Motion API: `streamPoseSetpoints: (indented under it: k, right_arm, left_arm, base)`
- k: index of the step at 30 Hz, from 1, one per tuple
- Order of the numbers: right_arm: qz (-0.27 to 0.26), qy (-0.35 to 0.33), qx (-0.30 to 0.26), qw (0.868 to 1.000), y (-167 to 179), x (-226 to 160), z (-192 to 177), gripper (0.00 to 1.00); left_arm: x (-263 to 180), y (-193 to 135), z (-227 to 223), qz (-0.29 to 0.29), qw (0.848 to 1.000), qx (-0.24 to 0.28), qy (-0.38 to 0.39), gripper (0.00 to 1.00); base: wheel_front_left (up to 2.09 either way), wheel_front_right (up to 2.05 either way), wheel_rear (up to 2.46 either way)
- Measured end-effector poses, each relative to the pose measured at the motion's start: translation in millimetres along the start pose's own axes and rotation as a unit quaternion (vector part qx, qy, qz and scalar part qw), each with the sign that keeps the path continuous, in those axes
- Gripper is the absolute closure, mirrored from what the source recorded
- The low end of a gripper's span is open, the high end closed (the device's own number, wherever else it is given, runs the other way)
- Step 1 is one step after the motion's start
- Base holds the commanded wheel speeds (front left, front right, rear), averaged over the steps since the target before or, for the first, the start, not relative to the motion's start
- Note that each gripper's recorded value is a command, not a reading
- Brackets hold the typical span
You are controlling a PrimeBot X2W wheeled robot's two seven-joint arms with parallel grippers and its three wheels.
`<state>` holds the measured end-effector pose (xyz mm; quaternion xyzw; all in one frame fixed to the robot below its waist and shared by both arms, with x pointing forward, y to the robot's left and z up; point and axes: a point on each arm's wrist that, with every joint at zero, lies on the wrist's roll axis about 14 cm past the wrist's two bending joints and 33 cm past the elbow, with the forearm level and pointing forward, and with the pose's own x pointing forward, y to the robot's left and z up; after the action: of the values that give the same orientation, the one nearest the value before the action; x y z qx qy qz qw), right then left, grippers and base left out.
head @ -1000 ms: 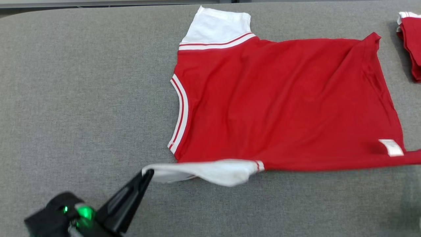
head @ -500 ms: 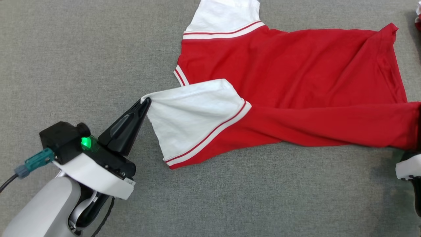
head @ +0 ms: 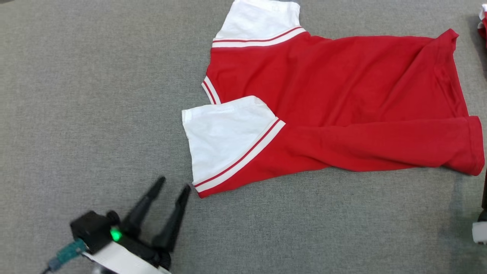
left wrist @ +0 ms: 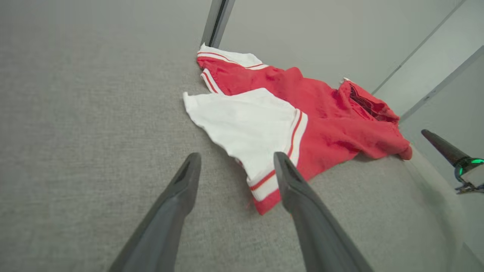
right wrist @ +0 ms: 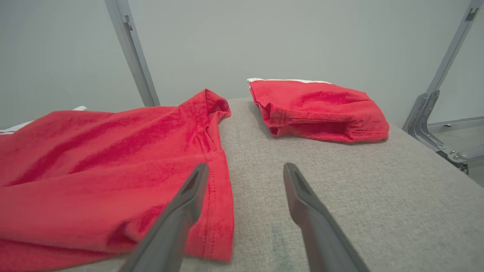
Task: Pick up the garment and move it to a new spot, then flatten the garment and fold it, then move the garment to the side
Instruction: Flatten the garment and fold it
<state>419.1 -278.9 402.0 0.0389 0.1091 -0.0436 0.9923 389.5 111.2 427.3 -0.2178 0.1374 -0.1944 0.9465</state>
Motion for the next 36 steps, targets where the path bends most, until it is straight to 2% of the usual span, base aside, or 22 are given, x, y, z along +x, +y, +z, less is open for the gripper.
streamPoseSetpoints:
  k: [3, 7, 16, 18, 19, 20, 21, 25, 26, 27, 28, 29, 36]
  right_arm:
    - [0.003, 0.005, 0.016, 1.0, 4, -12, -5, 0.0]
    - [0.037, 0.048, 0.022, 0.998, 23, -29, -29, 0.0]
    - [0.061, 0.095, 0.019, 0.993, 27, -28, -47, 0.0]
    - [0.059, 0.096, 0.022, 0.993, 26, -23, -46, 0.0]
    - [0.06, 0.099, 0.023, 0.993, 26, -20, -46, 0.0]
    - [0.061, 0.101, 0.023, 0.993, 27, -18, -47, 0.0]
    - [0.062, 0.103, 0.023, 0.992, 27, -16, -48, 0.0]
    - [0.075, 0.115, 0.016, 0.99, 31, -9, -50, 0.0]
    - [0.076, 0.12, 0.013, 0.99, 31, -8, -52, 0.1]
    - [0.077, 0.122, 0.013, 0.989, 30, -8, -53, 0.61]
    - [0.076, 0.122, 0.013, 0.99, 29, -8, -52, 0.86]
    - [0.076, 0.12, 0.011, 0.99, 27, -8, -50, 1.0]
    - [0.078, 0.119, -0.004, 0.99, 15, -18, -47, 1.0]
  left_arm:
    - [-13, -10, -21, 0.005, 0.999, -0.033, 0.021, 0.0]
    - [-15, -21, -40, -0.001, 0.997, -0.067, 0.048, 0.0]
    - [-7, -20, -58, -0.012, 0.993, -0.056, 0.101, 0.0]
    - [-6, -20, -65, -0.014, 0.991, -0.053, 0.118, 0.33]
    - [-5, -20, -65, -0.018, 0.991, -0.05, 0.122, 0.42]
    - [-3, -20, -66, -0.02, 0.991, -0.045, 0.124, 0.62]
    - [-1, -21, -66, -0.023, 0.991, -0.041, 0.124, 1.0]
    - [1, -16, -68, -0.022, 0.991, -0.031, 0.129, 1.0]
    - [2, -16, -66, -0.022, 0.992, -0.028, 0.125, 1.0]
    - [2, -15, -65, -0.024, 0.992, -0.023, 0.121, 1.0]
    - [2, -15, -63, -0.024, 0.993, -0.022, 0.116, 1.0]
    - [1, -14, -61, -0.024, 0.993, -0.02, 0.111, 1.0]
    - [-2, -19, -52, -0.042, 0.995, -0.012, 0.095, 1.0]
  base:
    - [0.0, 0.0, 0.0]
    - [0.0, 0.0, 0.0]
    - [0.0, 0.0, 0.0]
    - [0.0, 0.0, 0.0]
    - [0.0, 0.0, 0.0]
    - [0.0, 0.0, 0.0]
    - [0.0, 0.0, 0.0]
    - [0.0, 0.0, 0.0]
    - [0.0, 0.0, 0.0]
    - [0.0, 0.0, 0.0]
    - [0.0, 0.0, 0.0]
    - [0.0, 0.0, 0.0]
    - [0.0, 0.0, 0.0]
